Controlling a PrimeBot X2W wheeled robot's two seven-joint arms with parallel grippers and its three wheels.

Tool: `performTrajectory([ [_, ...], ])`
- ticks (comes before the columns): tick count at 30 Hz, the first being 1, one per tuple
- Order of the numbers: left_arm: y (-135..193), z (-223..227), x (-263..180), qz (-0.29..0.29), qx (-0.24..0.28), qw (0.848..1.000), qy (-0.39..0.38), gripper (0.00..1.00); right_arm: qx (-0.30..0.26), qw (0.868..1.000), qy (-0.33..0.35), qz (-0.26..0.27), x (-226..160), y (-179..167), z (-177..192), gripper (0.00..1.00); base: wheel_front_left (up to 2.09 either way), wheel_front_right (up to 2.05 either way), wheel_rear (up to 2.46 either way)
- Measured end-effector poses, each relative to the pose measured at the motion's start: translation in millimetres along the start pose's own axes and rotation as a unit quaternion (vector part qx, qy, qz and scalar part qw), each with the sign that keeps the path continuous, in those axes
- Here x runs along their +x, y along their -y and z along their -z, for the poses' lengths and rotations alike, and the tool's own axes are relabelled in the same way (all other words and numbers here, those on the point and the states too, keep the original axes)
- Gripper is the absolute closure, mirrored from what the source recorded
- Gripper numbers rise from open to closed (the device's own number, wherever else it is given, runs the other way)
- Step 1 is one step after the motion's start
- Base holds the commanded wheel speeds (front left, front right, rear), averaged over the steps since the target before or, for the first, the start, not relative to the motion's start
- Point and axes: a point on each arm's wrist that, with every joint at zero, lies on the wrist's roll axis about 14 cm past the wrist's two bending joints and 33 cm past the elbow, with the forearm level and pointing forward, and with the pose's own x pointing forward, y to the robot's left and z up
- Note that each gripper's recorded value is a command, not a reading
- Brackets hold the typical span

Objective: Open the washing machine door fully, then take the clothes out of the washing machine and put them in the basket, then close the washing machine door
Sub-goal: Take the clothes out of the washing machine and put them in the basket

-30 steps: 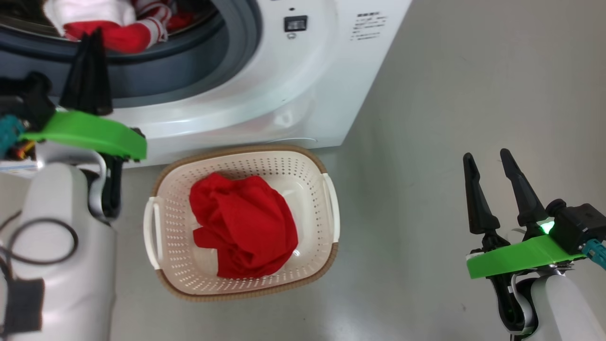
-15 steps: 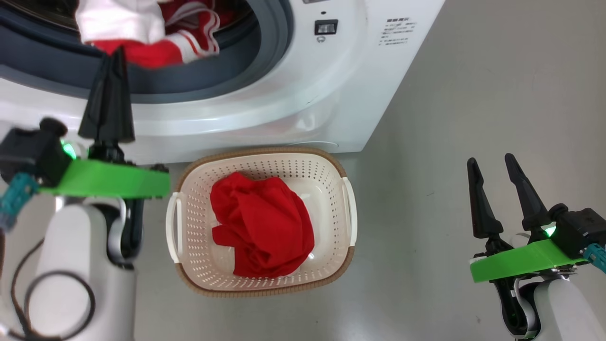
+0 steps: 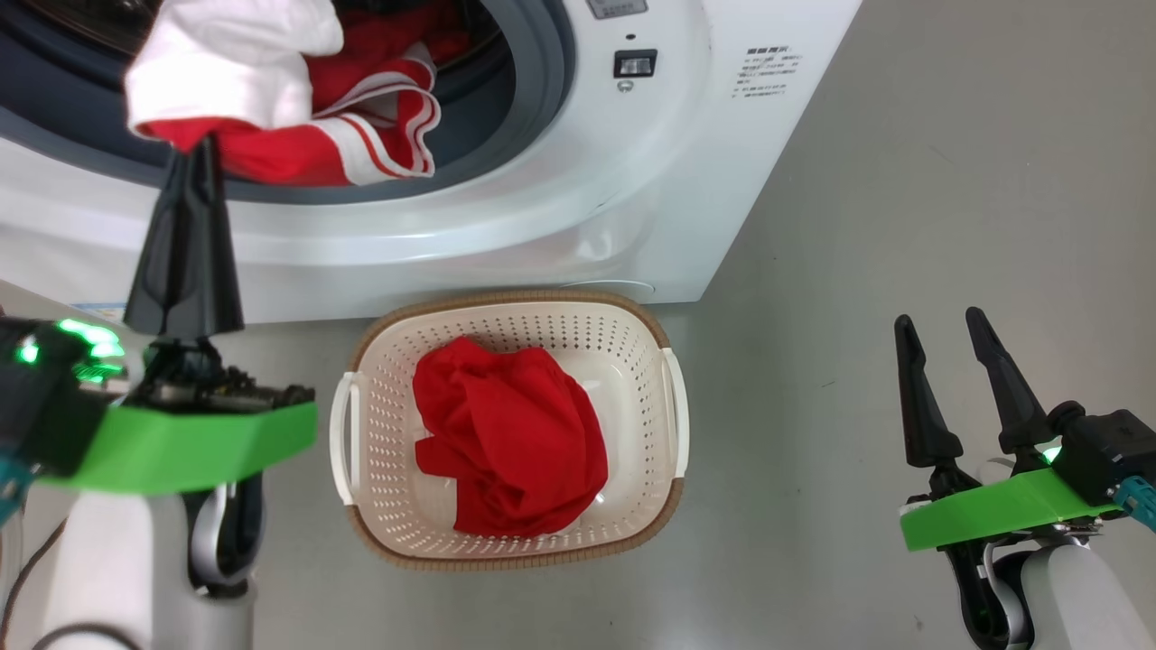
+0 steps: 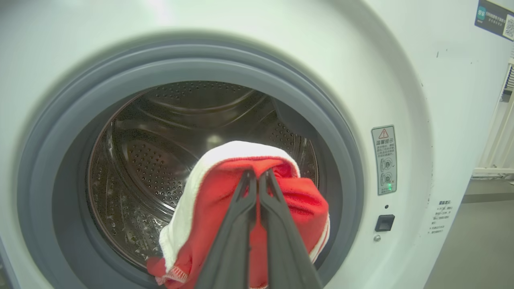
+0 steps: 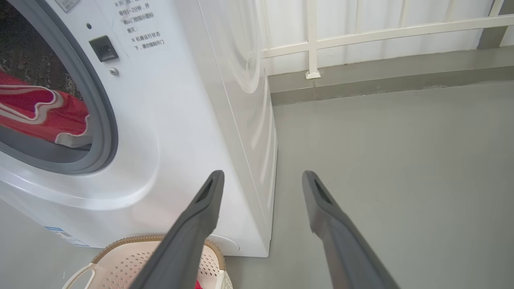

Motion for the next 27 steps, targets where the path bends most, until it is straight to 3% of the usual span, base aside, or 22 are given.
performTrajectory([
  [6,3,-25,-6,0.004,0.005,0.999,0.037,1.0,-0.003,1.0,-0.001,-0.001,0,-1,1,0.0,0.0,0.0,0.0],
  [13,3,-22,-19,0.001,0.001,0.999,0.032,1.0,-0.003,1.0,-0.005,0.001,0,1,3,0.0,0.0,0.0,0.0],
  [19,1,33,-37,-0.008,-0.014,0.998,-0.055,1.0,-0.003,1.0,-0.011,0.001,1,2,9,0.0,0.0,0.0,0.0],
  [27,1,118,-67,-0.012,-0.025,0.982,-0.188,1.0,-0.002,1.0,-0.025,0.003,3,4,19,0.0,0.0,0.0,0.0],
])
